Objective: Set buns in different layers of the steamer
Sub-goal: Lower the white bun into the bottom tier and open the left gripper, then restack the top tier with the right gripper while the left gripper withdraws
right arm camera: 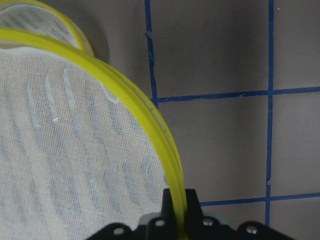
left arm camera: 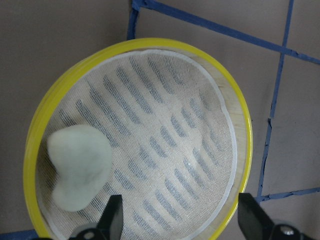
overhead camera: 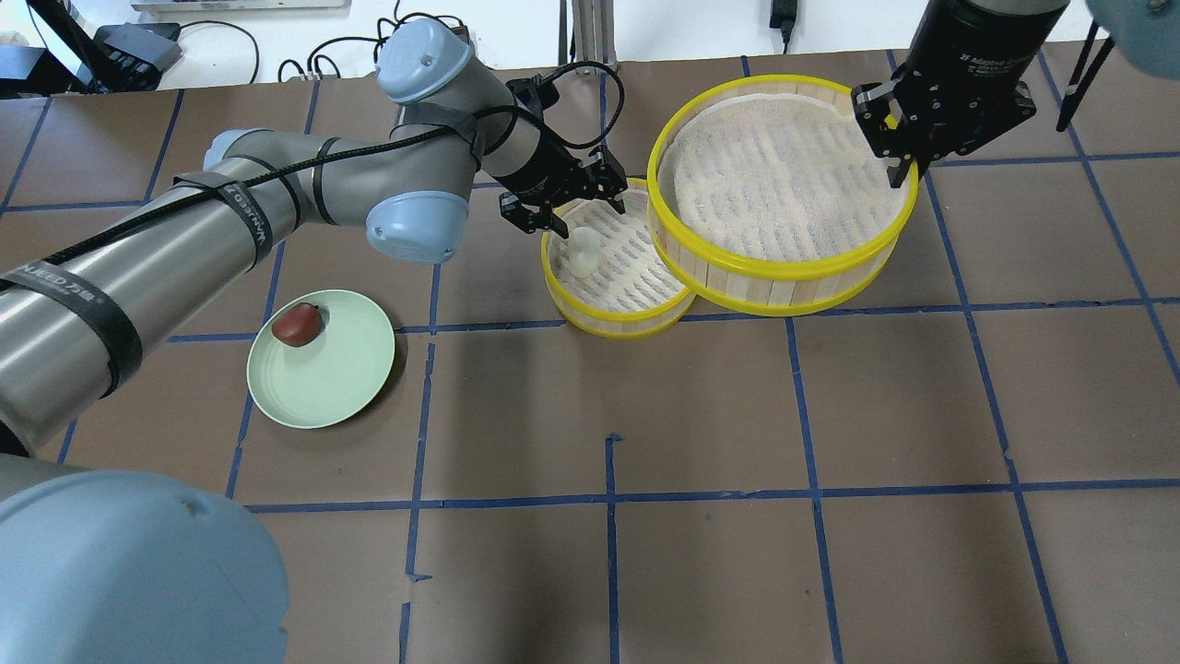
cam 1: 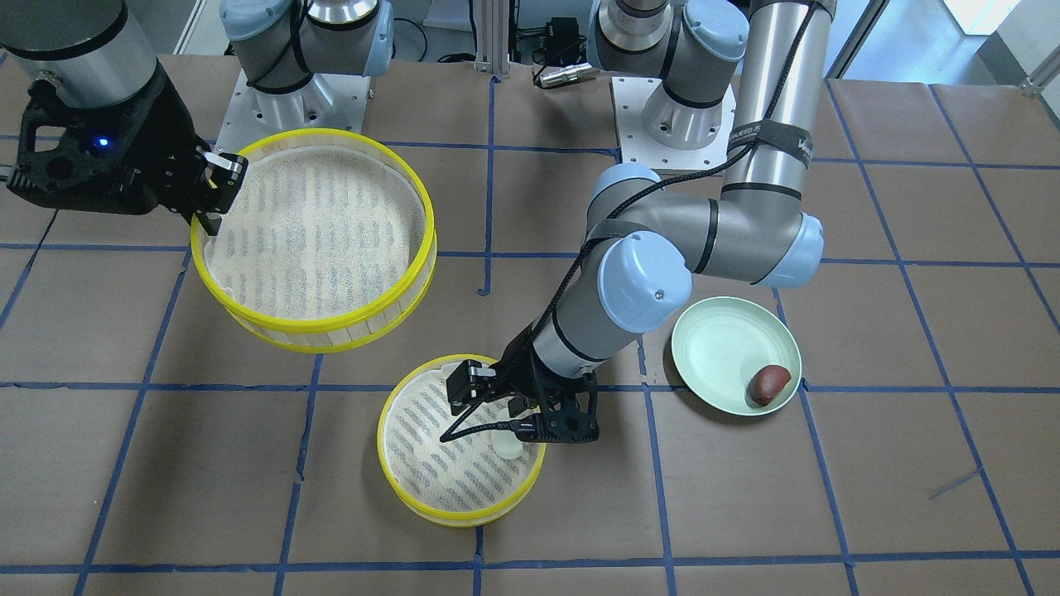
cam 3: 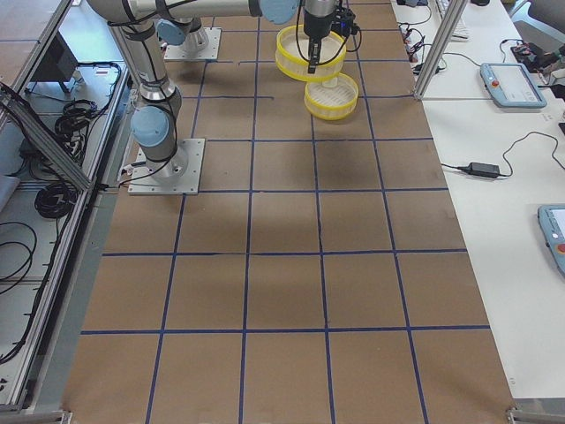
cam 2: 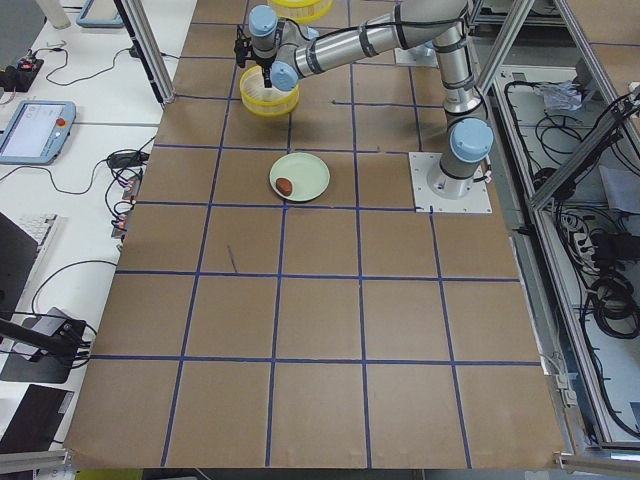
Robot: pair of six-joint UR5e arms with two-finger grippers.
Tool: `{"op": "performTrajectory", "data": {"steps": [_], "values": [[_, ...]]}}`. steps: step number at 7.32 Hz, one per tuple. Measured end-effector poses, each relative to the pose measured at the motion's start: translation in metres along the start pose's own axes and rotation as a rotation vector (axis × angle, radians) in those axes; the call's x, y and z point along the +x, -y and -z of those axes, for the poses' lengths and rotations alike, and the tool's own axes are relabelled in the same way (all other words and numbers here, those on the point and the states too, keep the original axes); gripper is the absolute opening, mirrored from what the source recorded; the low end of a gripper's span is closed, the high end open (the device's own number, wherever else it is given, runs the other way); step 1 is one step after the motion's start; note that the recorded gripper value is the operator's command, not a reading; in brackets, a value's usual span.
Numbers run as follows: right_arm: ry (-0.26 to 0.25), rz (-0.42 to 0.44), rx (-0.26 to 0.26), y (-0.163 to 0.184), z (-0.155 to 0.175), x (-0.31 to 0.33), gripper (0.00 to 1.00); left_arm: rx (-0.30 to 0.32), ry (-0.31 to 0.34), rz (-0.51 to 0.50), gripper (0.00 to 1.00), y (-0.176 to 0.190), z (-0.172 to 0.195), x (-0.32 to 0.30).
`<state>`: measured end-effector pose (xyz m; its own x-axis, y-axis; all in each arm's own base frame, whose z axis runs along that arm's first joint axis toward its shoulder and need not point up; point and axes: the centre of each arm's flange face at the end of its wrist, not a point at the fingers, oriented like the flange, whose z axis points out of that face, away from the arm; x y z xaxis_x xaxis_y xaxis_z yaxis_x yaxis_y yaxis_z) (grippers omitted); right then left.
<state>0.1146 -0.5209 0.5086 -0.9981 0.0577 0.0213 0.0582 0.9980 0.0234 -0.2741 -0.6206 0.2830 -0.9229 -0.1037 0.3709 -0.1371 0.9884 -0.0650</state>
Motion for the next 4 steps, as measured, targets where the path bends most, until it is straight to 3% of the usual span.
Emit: {"op": "performTrajectory", "data": {"steps": [1,4], "values": [[-0.001,-0.002,-0.002,0.001,-0.002,-0.002,0.16,0.011,0.071,-0.006,0.92,0.006,0.025,-0.024],[-0.003,-0.003,-0.001,0.003,-0.003,-0.003,0.16,-0.032,0.243,-0.077,1.00,-0.007,0.127,-0.091]]}}
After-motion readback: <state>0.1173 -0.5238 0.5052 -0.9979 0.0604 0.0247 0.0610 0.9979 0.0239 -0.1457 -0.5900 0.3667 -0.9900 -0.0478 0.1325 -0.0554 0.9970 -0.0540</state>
